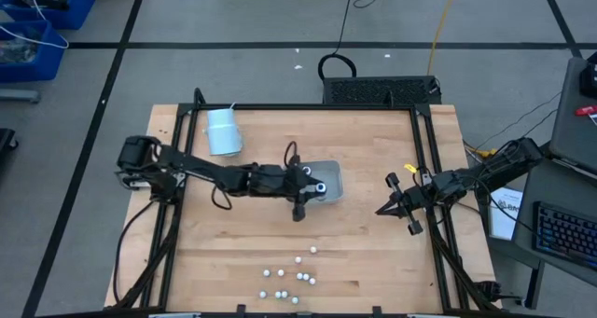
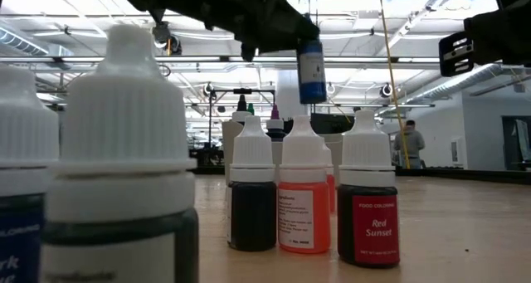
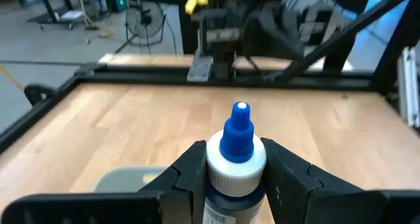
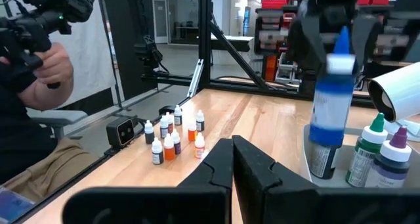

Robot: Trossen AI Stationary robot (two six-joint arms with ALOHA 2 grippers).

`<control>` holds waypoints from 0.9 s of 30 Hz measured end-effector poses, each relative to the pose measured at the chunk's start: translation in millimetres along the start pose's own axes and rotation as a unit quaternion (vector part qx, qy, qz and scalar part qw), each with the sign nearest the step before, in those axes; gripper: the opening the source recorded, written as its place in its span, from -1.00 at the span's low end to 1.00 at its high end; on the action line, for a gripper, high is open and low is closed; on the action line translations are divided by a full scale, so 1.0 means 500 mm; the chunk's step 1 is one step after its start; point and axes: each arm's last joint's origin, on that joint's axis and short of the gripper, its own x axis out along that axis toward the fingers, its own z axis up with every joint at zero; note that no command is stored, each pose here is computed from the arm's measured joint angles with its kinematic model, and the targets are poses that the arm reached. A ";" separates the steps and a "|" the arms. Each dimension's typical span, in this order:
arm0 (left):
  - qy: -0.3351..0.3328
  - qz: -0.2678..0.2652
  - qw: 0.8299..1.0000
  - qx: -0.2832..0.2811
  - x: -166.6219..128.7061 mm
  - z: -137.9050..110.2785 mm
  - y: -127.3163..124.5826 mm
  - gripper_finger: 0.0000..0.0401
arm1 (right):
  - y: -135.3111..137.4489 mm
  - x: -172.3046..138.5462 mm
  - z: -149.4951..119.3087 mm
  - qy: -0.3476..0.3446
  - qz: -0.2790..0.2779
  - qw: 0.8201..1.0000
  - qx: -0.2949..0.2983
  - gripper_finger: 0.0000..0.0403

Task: Pick & Place food coloring
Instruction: Put the large blue food coloring bottle into the bin

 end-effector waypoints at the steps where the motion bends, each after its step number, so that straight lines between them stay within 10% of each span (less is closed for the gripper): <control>1: 0.003 0.001 1.000 0.000 0.003 -0.004 0.001 -0.40 | 0.000 0.000 0.000 0.000 0.000 1.000 -0.002 -1.00; 14: -0.001 0.209 0.973 -0.096 -0.013 -0.025 -0.049 -0.40 | 0.000 0.000 0.000 -0.001 0.000 1.000 -0.007 -1.00; 27: -0.034 0.294 0.949 -0.104 0.005 -0.049 -0.144 -0.40 | 0.000 0.000 0.003 -0.009 0.000 1.000 -0.008 -1.00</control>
